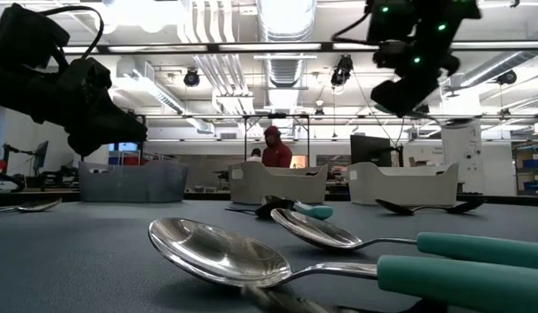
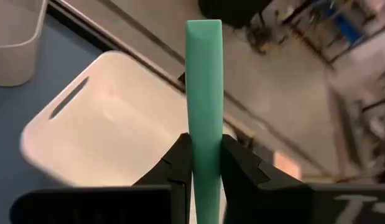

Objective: Sort silverware by color (type)
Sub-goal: Put the light blue spoon into the white bin, then put the black spoon into the black bin

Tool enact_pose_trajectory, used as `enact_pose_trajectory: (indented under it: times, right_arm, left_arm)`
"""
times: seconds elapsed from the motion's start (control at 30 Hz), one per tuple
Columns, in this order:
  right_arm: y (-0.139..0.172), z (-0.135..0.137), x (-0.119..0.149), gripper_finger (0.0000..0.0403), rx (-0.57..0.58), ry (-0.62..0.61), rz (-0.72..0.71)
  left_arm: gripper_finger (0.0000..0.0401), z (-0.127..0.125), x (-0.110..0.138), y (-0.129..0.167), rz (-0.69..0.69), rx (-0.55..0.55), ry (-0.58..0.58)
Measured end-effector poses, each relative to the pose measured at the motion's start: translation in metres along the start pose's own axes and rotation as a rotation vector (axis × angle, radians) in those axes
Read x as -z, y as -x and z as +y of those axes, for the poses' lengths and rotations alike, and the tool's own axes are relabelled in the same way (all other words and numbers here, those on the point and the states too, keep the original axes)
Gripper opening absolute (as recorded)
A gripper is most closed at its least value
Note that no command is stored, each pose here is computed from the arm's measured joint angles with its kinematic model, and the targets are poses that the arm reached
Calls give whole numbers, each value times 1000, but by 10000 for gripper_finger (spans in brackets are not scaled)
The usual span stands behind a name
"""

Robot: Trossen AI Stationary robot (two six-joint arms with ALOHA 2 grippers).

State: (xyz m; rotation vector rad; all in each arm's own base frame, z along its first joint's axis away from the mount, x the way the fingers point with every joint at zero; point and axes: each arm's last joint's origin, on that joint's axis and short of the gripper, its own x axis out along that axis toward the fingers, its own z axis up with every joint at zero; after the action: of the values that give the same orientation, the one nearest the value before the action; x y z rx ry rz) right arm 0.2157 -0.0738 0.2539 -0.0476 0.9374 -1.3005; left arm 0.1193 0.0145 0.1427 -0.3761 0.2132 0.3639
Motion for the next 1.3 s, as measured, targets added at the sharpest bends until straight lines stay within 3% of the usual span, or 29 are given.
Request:
enact_pose_trajectory:
  times: [0.2, 0.43, 0.8, 0.9, 1.13, 1.3]
  right_arm:
    - [-28, 4, -18, 47, 58, 136, 2]
    - [-53, 8, -24, 47, 95, 211, 39]
    - [-77, 21, -19, 94, 124, 231, 102]
    - [-76, 23, -20, 92, 122, 195, 97]
    - [-65, 16, -42, 101, 100, -17, 45]
    - [-48, 12, -72, 114, -39, -145, 9]
  left_arm:
    - [82, 0, 0, 0, 0, 0, 0]
    - [82, 0, 0, 0, 0, 0, 0]
    - [82, 0, 0, 0, 0, 1, 0]
    - [82, 0, 0, 0, 0, 1, 0]
    - [82, 0, -1, 0, -23, -22, 3]
    - [82, -1, -6, 0, -78, -23, 17]
